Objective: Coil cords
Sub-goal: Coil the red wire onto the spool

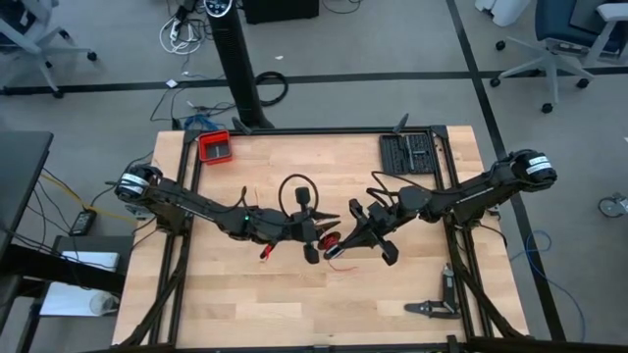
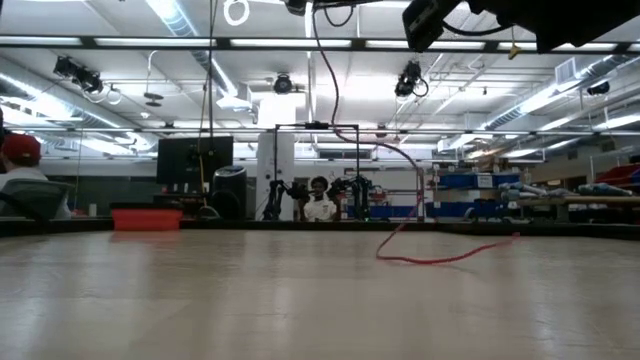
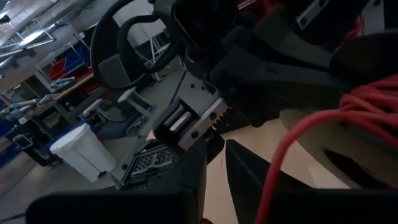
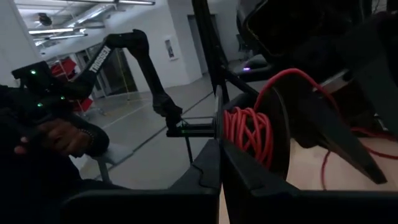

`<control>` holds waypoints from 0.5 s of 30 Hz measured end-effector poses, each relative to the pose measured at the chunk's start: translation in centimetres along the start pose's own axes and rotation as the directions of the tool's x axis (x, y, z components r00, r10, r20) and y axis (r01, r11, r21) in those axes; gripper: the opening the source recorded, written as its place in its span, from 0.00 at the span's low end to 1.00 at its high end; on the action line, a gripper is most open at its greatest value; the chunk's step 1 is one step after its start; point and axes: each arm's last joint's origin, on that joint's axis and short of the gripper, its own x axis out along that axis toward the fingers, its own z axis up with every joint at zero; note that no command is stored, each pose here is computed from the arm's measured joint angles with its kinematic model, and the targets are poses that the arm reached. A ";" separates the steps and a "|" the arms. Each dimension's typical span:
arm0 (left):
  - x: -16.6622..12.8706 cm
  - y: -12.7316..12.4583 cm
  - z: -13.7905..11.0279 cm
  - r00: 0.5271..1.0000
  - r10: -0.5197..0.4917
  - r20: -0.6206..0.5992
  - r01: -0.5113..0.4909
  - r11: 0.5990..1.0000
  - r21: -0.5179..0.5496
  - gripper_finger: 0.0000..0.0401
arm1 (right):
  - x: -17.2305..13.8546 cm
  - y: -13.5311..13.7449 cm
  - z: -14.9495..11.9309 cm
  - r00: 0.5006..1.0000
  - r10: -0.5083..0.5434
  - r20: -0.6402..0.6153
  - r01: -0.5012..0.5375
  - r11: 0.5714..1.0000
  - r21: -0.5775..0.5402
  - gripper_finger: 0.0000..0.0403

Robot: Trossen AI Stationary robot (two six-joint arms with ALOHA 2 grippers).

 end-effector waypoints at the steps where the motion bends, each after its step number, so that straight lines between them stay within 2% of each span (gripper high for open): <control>1: 0.0 0.0 0.0 1.000 0.001 0.003 -0.001 1.000 -0.003 0.16 | 0.0 0.0 0.0 1.000 0.005 0.001 -0.005 1.000 -0.001 0.00; 5: 0.0 0.1 0.1 1.000 0.004 0.010 -0.004 1.000 -0.010 0.16 | 0.0 0.1 0.1 1.000 0.017 0.010 -0.017 1.000 -0.002 0.00; 9: 0.1 0.2 0.1 1.000 0.009 0.011 -0.009 0.999 -0.048 0.16 | 0.0 0.4 0.7 0.995 0.075 0.064 -0.073 0.997 -0.027 0.00; 15: 0.5 1.1 -0.3 1.000 0.021 0.001 -0.020 0.984 -0.179 0.16 | -0.1 0.9 1.8 0.979 0.106 0.173 -0.096 0.993 -0.068 0.00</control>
